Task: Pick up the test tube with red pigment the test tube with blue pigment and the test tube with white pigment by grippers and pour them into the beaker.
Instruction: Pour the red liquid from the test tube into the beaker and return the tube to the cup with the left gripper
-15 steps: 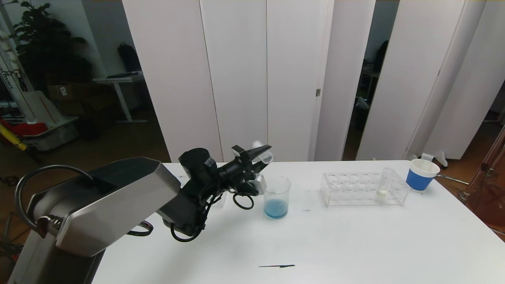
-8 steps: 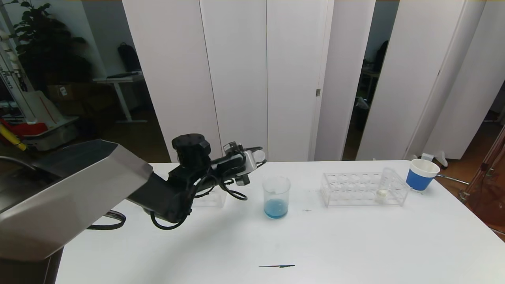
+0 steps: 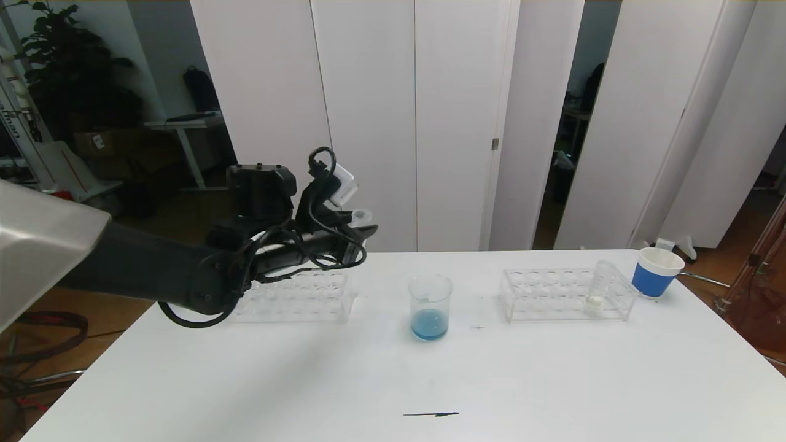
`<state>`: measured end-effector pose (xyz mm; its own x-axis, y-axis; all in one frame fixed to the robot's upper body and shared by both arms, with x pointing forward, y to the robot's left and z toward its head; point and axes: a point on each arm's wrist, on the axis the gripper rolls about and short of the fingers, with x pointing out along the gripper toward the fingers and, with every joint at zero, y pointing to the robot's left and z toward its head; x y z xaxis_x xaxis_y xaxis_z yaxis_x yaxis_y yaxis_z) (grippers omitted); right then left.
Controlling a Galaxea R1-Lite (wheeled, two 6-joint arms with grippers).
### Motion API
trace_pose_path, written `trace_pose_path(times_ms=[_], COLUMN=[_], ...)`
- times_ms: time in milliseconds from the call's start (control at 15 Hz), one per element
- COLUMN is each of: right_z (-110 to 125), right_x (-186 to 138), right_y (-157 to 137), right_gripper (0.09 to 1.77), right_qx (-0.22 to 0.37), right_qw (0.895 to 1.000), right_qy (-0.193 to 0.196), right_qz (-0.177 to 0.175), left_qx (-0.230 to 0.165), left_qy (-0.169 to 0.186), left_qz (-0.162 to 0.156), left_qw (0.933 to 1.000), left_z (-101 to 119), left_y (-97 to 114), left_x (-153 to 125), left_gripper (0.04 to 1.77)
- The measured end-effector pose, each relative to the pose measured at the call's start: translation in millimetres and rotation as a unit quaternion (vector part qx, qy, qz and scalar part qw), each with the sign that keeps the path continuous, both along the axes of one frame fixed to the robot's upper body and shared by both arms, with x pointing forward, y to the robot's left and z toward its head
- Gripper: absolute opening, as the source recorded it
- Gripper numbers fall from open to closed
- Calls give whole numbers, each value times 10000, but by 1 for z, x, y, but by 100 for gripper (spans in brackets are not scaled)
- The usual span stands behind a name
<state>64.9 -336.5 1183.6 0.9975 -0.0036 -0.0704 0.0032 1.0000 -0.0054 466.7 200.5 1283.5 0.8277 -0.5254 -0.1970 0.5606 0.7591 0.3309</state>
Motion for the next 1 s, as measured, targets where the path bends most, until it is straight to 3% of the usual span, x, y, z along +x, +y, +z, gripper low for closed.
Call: trace_pose_path(times_ms=[133,267,400,600,867,1000], right_z=[0,0,0,0,0,0], right_x=[0,0,0,0,0,0], right_y=[0,0,0,0,0,0], right_gripper=[175,175,175,175,175,175], right_qx=[-2,-2,0,-2,0,0], right_qw=[10000,10000,10000,10000,10000,10000], right_qy=[0,0,0,0,2,0], right_qz=[-2,0,-2,-2,0,0], left_qx=[-478,-1015,-1515,-1799,-1863,-1953], left_qy=[285,358,346,-70,-437,-794], left_qz=[573,1101,1827,2923,3478,3763], left_qw=[9968,9881,9708,9392,9178,9022], left_z=[19,35,45,48,38,35], left_y=[7,14,20,36,74,101], left_x=[-10,-17,-21,-15,4,15], left_gripper=[57,57,57,57,57,57])
